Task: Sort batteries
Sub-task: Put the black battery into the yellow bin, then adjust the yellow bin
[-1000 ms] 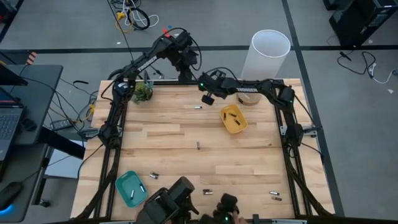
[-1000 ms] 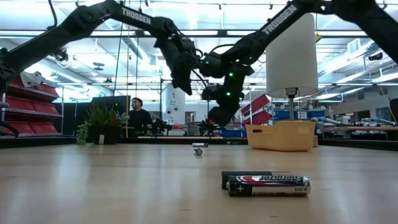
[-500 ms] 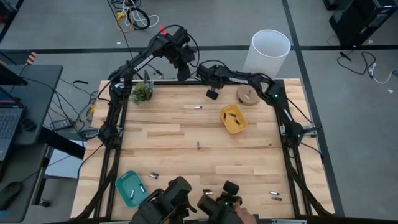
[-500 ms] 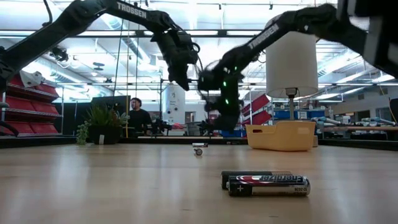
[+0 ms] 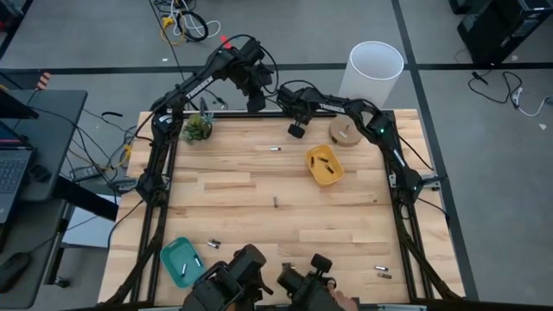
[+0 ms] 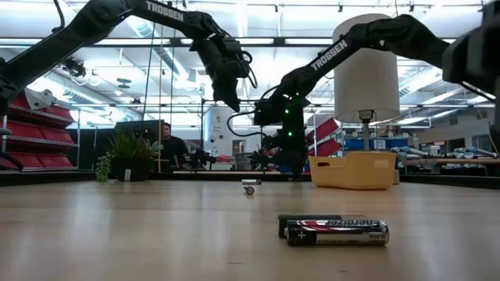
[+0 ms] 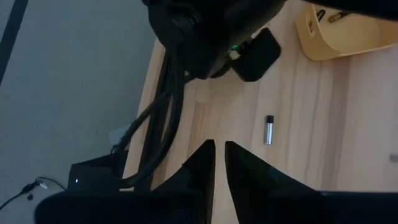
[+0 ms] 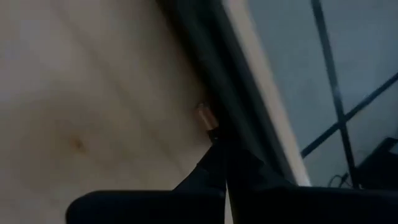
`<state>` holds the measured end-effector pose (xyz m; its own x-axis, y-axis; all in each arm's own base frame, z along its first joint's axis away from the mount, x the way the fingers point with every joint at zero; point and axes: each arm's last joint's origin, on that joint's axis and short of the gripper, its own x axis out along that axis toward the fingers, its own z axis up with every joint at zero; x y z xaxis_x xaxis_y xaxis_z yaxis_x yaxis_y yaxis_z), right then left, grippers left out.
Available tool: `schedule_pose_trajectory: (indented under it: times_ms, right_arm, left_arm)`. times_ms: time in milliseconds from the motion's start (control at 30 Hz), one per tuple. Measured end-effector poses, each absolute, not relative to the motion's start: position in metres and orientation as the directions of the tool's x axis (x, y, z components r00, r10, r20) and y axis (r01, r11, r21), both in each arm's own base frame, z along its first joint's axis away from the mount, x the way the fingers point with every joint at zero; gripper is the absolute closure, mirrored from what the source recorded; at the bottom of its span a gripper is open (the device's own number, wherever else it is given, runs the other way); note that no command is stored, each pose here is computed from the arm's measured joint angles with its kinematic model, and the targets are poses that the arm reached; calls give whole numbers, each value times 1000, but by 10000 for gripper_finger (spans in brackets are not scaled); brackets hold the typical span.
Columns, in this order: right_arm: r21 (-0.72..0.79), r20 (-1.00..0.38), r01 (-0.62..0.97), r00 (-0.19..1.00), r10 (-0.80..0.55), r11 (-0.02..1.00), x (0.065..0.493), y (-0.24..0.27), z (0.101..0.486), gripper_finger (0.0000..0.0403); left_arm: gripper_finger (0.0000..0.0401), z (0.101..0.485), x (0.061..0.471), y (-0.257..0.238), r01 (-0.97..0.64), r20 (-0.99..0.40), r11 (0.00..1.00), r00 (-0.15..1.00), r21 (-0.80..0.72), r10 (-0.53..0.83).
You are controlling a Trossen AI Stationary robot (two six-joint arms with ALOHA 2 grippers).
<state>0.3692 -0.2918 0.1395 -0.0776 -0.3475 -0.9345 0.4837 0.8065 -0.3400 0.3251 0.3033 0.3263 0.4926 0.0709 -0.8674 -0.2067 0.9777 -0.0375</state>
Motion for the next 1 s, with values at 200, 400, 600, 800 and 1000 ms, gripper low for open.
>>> schedule_pose_trajectory:
  times_ms: [200,400,600,800,1000]
  right_arm:
    - [-228,-971,413,-33,-236,881,378,-268,146,403]
    - [-219,-971,352,15,-240,910,385,-234,187,403]
    - [-285,-941,277,100,-323,918,378,-201,251,403]
    - [-257,-961,185,52,-271,949,357,-134,293,403]
    - [-253,-966,74,29,-255,965,332,-46,301,403]
  left_arm:
    - [349,326,325,304,-211,-870,977,486,-34,75]
    - [349,325,323,302,-213,-882,976,467,-47,59]
    - [349,329,321,297,-198,-867,973,499,-121,-7]
    - [351,306,342,273,50,-788,960,560,-275,-255]
    - [353,259,373,260,231,-734,952,609,-199,-301]
